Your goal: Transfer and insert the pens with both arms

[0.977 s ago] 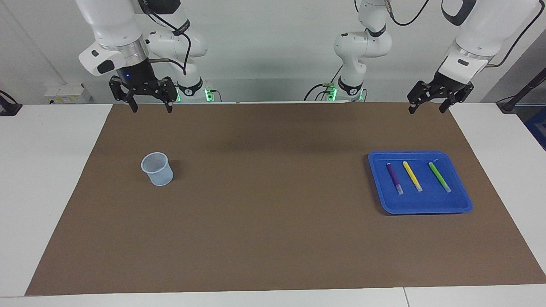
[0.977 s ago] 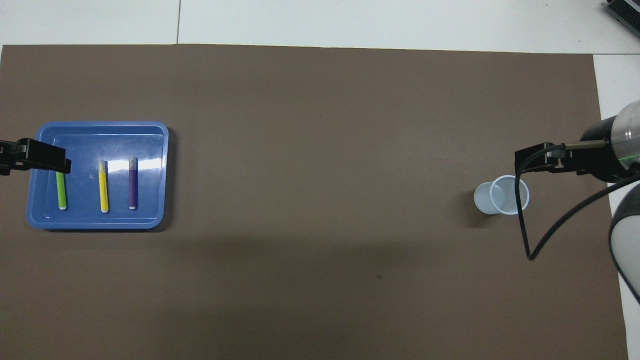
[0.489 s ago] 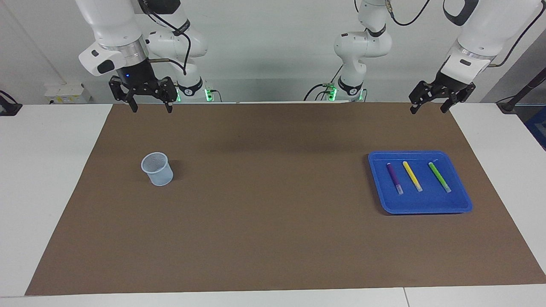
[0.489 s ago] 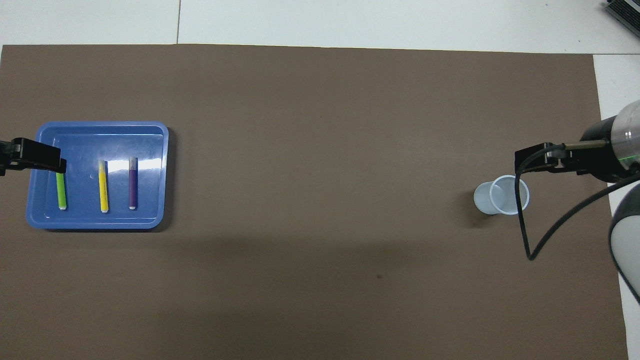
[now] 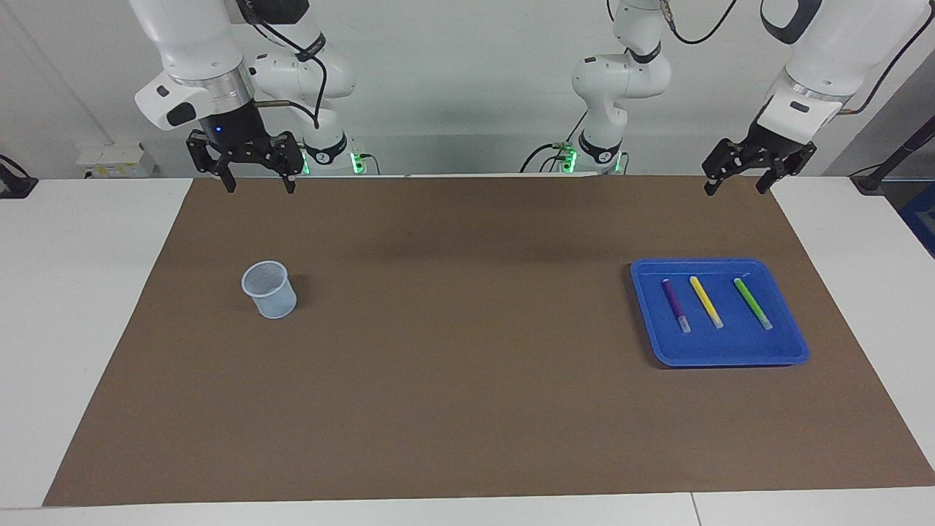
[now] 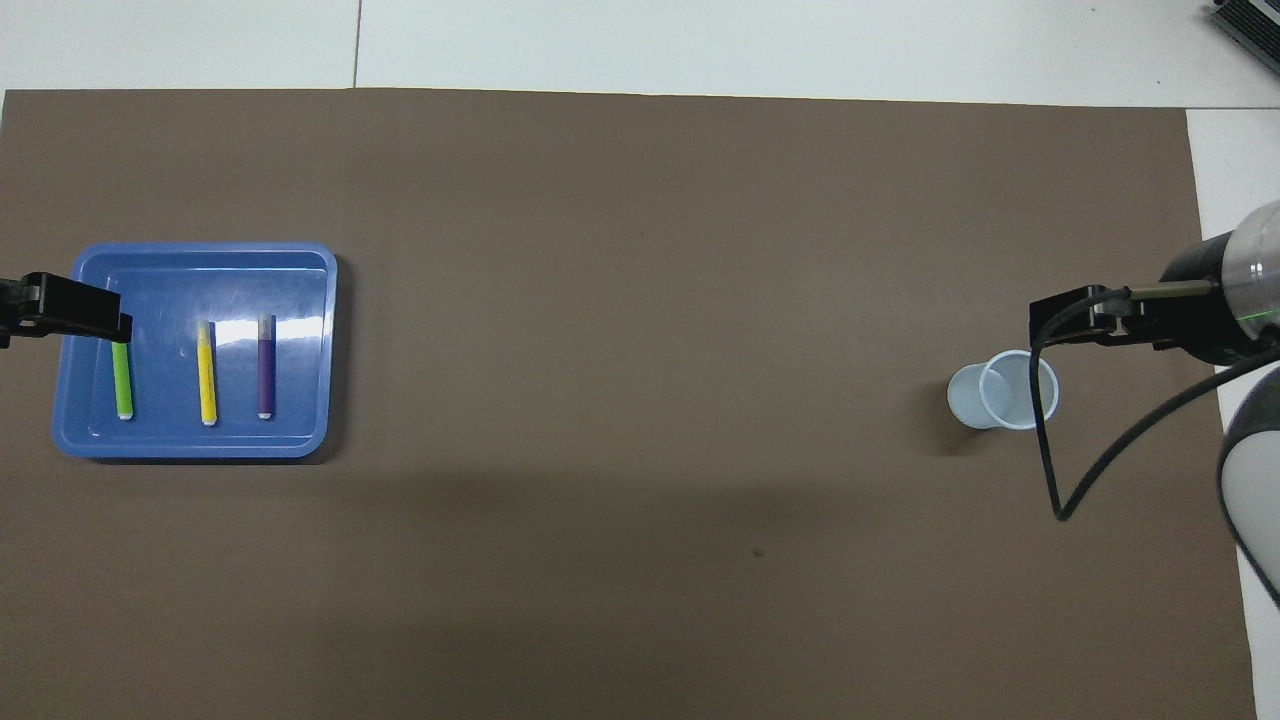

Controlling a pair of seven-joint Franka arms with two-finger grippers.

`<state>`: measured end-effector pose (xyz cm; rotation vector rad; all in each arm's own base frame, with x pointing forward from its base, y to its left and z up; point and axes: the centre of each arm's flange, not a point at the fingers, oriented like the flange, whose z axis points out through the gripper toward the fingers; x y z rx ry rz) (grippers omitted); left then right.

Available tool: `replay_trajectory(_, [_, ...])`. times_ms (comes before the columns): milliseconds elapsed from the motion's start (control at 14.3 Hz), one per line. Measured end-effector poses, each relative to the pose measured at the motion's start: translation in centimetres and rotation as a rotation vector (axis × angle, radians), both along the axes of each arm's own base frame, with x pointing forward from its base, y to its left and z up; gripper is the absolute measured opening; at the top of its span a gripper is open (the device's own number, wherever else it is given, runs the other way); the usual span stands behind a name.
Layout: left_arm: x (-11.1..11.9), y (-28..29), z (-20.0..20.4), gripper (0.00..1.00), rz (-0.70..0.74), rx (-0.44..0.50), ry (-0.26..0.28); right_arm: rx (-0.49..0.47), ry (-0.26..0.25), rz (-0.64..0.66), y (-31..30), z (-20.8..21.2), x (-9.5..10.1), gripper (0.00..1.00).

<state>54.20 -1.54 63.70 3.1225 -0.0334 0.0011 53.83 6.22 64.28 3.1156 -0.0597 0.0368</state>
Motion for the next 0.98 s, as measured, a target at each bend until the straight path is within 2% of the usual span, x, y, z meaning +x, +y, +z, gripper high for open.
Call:
replay_trajectory(628, [0.3, 3.4, -0.9, 1.00, 0.062, 0.000, -0.005, 0.000, 0.000, 0.000, 0.0, 0.0, 0.0, 1.00])
replay_trajectory(768, [0.4, 3.4, -1.7, 1.00, 0.064, 0.000, 0.005, 0.000, 0.000, 0.000, 0.0, 0.0, 0.0, 1.00])
replay_trajectory(977, [0.9, 3.5, -4.0, 1.00, 0.065, 0.000, -0.009, 0.000, 0.000, 0.000, 0.0, 0.0, 0.0, 1.00])
